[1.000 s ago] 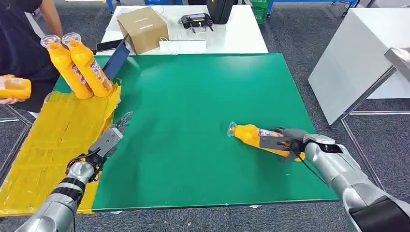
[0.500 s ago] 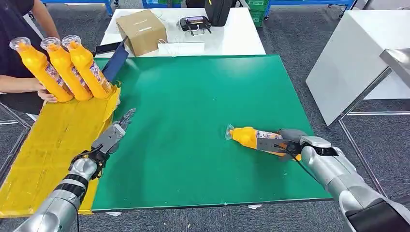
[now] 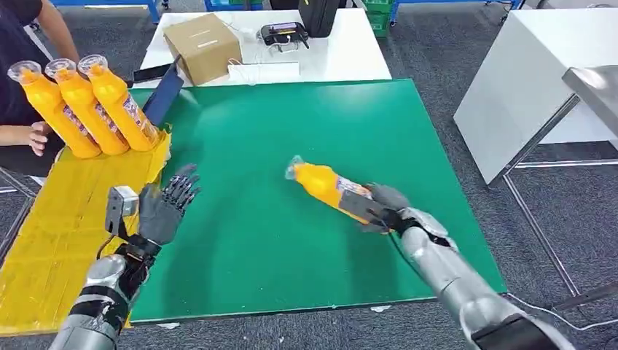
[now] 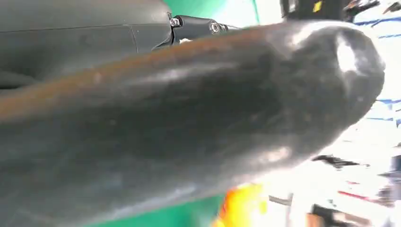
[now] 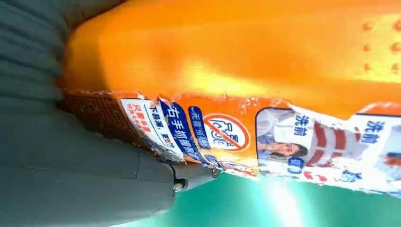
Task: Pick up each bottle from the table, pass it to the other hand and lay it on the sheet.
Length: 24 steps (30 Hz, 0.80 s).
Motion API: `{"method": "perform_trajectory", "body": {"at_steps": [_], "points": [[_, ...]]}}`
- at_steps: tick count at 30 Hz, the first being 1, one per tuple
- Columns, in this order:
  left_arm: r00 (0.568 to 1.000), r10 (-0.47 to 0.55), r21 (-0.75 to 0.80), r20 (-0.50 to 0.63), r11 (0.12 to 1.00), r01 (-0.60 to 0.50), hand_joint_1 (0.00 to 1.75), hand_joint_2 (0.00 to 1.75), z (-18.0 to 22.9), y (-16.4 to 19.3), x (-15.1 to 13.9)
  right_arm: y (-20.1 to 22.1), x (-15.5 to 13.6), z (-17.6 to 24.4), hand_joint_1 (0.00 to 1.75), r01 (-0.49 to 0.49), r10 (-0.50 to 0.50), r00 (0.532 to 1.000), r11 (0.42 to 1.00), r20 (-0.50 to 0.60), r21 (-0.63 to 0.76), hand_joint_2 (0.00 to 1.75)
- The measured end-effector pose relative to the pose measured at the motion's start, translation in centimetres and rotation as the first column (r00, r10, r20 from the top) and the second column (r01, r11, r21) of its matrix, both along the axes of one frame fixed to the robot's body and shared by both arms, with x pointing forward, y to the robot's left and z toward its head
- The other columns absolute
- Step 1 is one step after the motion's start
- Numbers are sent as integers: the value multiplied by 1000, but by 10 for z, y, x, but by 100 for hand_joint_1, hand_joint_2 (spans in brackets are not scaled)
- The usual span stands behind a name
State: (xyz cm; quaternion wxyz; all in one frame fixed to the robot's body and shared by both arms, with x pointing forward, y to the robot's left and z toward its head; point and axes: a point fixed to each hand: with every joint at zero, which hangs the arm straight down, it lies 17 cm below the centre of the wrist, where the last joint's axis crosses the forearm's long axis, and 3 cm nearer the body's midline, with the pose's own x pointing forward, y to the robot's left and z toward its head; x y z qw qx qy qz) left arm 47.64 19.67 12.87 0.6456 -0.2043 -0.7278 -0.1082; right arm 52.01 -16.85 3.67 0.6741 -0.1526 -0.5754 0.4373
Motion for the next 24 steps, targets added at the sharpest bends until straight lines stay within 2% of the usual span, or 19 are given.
{"method": "perform_trajectory", "body": {"at_steps": [1, 2, 6, 8, 12, 17, 24], "points": [[1000, 7, -25, 14, 1000, -7, 0, 0, 9, -5, -4, 22, -1, 18, 175, -7, 5, 1000, 997, 26, 73, 175], [999, 17, -46, 30, 999, -16, 0, 175, 20, -10, -7, 45, -2, 42, 175, -25, 16, 998, 988, 62, 150, 175], [993, 68, -96, 96, 994, -59, 0, 175, 58, -27, -18, 110, -20, 118, 175, -113, 49, 982, 926, 183, 359, 175], [989, 74, -115, 130, 992, -59, 0, 175, 76, -37, -23, 132, -32, 143, 175, -148, 58, 974, 894, 219, 423, 175], [983, 70, -137, 173, 990, -46, 0, 175, 97, -48, -32, 151, -45, 168, 175, -182, 61, 964, 859, 258, 479, 175], [974, 59, -154, 221, 988, -25, 0, 175, 116, -59, -44, 179, -65, 185, 175, -250, 109, 952, 818, 287, 518, 175], [964, 13, -170, 265, 985, 33, 0, 175, 135, -84, -62, 243, -110, 171, 175, -355, 249, 930, 800, 270, 484, 175]]}}
